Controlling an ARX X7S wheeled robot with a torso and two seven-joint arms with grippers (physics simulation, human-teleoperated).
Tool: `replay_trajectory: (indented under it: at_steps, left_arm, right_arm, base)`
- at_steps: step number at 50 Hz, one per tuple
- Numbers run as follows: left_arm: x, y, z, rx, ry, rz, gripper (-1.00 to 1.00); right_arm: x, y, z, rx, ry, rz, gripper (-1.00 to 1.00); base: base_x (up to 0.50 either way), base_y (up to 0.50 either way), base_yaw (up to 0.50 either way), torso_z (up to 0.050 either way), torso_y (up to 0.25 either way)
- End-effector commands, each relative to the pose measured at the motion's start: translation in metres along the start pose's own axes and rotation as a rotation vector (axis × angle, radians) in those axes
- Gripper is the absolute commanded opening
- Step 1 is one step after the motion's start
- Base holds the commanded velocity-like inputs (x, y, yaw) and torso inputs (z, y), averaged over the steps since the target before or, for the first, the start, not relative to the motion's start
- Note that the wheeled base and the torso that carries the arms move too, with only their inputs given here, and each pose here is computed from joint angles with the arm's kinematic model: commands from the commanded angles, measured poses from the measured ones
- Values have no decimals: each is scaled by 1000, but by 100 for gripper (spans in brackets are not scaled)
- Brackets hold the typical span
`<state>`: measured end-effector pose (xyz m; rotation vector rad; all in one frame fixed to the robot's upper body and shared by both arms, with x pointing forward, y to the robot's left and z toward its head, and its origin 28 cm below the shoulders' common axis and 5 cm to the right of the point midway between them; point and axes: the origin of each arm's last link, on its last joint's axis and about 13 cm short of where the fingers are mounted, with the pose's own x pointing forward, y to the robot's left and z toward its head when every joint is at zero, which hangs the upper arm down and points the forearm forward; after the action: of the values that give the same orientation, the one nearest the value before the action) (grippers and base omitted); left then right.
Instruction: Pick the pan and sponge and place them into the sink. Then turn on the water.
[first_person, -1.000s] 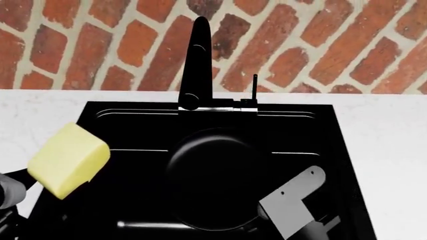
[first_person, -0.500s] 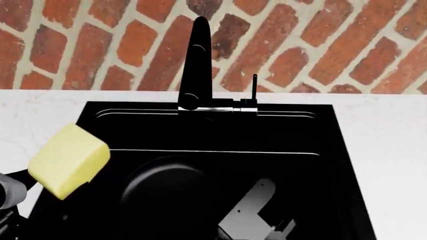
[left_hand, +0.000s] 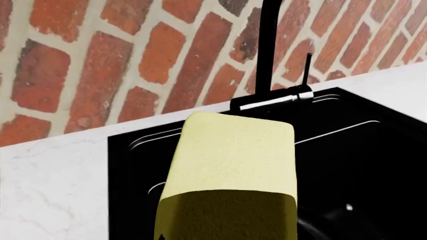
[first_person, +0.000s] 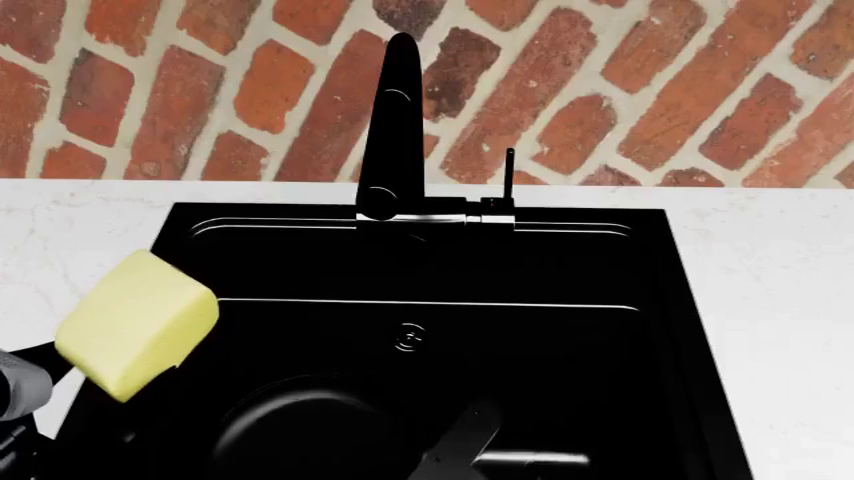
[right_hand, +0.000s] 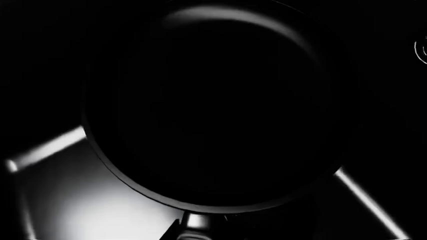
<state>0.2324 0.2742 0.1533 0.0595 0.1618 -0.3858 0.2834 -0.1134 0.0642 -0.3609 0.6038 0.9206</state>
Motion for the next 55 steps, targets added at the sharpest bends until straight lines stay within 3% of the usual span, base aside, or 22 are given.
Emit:
replay_trajectory:
  at_steps: [1, 35, 36, 55]
  left_arm:
    - [-7, 5, -2, -18, -4, 8, -100]
    - [-3, 2, -3, -18, 1, 5, -100]
    - [-4, 3, -3, -18, 1, 4, -100]
    - [-1, 0, -2, -13, 6, 0, -100]
  right_arm:
    - [19, -2, 0, 10, -22, 24, -100]
    - [35, 9, -21, 65, 40, 69, -100]
    - [35, 10, -21, 65, 41, 70, 100]
    - [16, 5, -7, 60, 10, 16, 100]
  base:
    - [0, 0, 0, 0, 0]
    - [0, 0, 0, 1, 2]
    - [0, 0, 0, 0, 0]
    - [0, 0, 0, 0, 0]
